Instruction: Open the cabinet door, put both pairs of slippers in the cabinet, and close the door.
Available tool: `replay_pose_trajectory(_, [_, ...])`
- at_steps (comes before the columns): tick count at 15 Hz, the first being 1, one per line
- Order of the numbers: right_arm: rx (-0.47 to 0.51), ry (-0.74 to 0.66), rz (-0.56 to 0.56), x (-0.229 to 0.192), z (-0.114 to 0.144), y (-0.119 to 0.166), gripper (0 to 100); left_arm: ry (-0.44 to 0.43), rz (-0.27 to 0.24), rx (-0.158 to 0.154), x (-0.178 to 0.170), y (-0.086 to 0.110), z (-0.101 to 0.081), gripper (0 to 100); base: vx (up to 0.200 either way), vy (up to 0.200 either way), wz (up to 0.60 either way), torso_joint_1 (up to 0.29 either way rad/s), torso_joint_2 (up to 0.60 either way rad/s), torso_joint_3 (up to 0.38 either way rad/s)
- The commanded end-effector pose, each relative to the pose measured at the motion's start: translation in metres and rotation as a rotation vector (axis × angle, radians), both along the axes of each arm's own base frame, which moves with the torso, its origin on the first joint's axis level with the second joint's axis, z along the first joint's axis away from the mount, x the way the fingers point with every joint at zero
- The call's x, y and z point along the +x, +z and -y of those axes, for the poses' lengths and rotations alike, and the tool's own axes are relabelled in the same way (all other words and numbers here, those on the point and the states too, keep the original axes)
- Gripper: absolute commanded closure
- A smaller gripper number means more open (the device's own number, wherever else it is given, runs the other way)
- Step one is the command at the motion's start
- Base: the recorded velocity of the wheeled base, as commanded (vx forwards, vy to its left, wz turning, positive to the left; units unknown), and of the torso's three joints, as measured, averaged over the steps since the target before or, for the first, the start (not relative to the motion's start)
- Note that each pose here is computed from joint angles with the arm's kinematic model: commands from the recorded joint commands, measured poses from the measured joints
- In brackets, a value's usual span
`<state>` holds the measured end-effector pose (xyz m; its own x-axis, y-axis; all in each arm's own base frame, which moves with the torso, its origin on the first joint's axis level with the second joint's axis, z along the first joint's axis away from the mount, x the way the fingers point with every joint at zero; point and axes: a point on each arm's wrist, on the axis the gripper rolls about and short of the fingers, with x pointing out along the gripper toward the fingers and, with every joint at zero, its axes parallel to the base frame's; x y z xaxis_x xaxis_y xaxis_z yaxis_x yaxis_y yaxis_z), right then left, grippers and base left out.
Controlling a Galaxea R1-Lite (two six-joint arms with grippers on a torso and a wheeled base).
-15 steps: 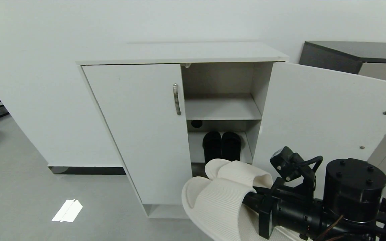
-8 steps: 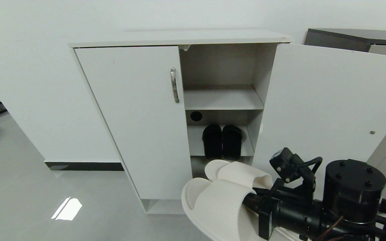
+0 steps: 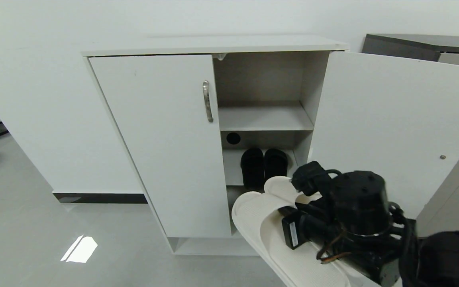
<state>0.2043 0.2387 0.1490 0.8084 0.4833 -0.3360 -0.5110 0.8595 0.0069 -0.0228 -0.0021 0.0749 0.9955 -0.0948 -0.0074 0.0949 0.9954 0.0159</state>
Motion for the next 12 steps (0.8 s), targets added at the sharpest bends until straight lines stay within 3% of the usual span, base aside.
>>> replay_pose_trajectory(1, [0.017, -0.208, -0.104, 0.01, -0.036, 0.054, 100, 0.0, 0.0, 0.002, 0.0, 0.0, 0.0, 100, 0.0, 0.0, 0.0, 0.0, 0.0, 0.0])
replay_pose_trajectory(3, [0.062, -0.38, -0.116, 0.025, -0.062, 0.069, 100, 0.0, 0.0, 0.0, 0.0, 0.0, 0.0, 100, 0.0, 0.0, 0.0, 0.0, 0.0, 0.0])
replay_pose_trajectory(5, [0.065, -0.46, -0.065, 0.035, -0.074, 0.068, 100, 0.0, 0.0, 0.0, 0.0, 0.0, 0.0, 100, 0.0, 0.0, 0.0, 0.0, 0.0, 0.0])
replay_pose_trajectory(8, [0.071, -0.442, 0.005, 0.039, -0.078, 0.065, 100, 0.0, 0.0, 0.0, 0.0, 0.0, 0.0, 100, 0.0, 0.0, 0.0, 0.0, 0.0, 0.0])
replay_pose_trajectory(12, [0.083, -0.446, 0.205, 0.05, -0.08, 0.056, 100, 0.0, 0.0, -0.001, 0.0, 0.0, 0.0, 100, 0.0, 0.0, 0.0, 0.0, 0.0, 0.0])
